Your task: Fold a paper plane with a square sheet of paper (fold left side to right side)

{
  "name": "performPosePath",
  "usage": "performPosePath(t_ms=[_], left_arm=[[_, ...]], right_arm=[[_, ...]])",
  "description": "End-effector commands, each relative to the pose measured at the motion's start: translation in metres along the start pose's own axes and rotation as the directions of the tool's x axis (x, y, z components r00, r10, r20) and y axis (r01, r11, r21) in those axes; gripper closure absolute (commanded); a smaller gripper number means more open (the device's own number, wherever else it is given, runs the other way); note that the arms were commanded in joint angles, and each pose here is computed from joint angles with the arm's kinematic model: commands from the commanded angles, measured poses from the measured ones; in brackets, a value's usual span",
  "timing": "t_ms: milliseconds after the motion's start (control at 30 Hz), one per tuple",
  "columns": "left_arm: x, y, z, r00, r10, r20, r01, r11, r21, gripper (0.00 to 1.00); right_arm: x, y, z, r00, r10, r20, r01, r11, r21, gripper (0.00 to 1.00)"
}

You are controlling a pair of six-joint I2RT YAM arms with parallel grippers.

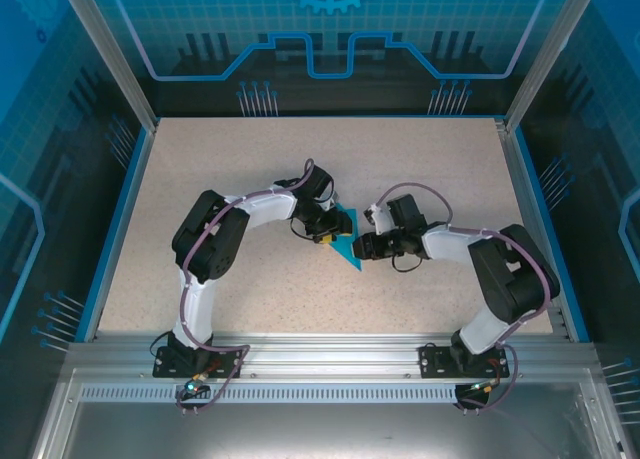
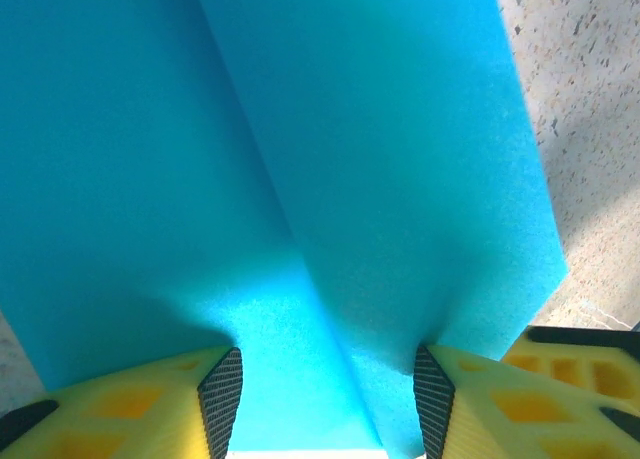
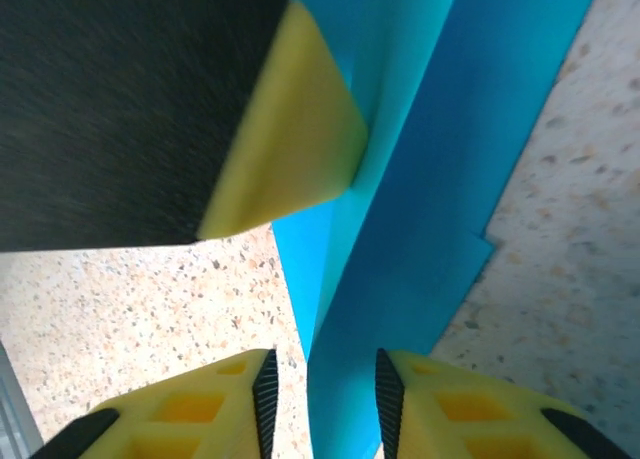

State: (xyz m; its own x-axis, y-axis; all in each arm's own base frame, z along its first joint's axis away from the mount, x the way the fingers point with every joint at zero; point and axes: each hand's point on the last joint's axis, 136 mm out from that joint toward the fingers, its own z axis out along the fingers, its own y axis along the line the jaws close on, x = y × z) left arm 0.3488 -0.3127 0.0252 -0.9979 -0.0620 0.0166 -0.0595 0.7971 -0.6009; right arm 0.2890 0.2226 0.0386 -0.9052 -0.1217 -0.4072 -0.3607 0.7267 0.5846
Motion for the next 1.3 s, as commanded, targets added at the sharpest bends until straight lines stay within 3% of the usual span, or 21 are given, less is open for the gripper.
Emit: performPosePath(t_ms=[0,333,767,1033,1267], left_arm=[[0.009,0.029,0.019,0.998,-0.059,-0.034,0.055,0.993,-0.1,0.46],[0.009,0.029,0.018,0.998,-0.061,-0.033,0.057,0.993,-0.101,0.46],[0.01,0.029,0.018,0.998,-0.058,-0.032,0.054,0.993,-0.103,0.46],[0.01,0.029,0.018,0.998,-0.057,-0.032,0.053,0.993,-0.106,0.46],[0.01,0.03,0.018,0.998,-0.06,-0.032,0.056,0.993,-0.107,0.46]], right_arm=[[-0.026,0.008,-0.021,0.998,0.004,0.059,-0.001,0.998,-0.055,0.63],[-0.055,-0.001,-0.013,0.989,0.133,0.072,-0.12,0.979,-0.162,0.64],[-0.056,-0.014,0.008,0.981,0.189,0.033,-0.181,0.969,-0.168,0.71],[-0.059,-0.019,0.013,0.983,0.184,0.019,-0.179,0.972,-0.153,0.89],[-0.056,-0.028,0.018,0.985,0.174,-0.008,-0.174,0.978,-0.111,0.91]])
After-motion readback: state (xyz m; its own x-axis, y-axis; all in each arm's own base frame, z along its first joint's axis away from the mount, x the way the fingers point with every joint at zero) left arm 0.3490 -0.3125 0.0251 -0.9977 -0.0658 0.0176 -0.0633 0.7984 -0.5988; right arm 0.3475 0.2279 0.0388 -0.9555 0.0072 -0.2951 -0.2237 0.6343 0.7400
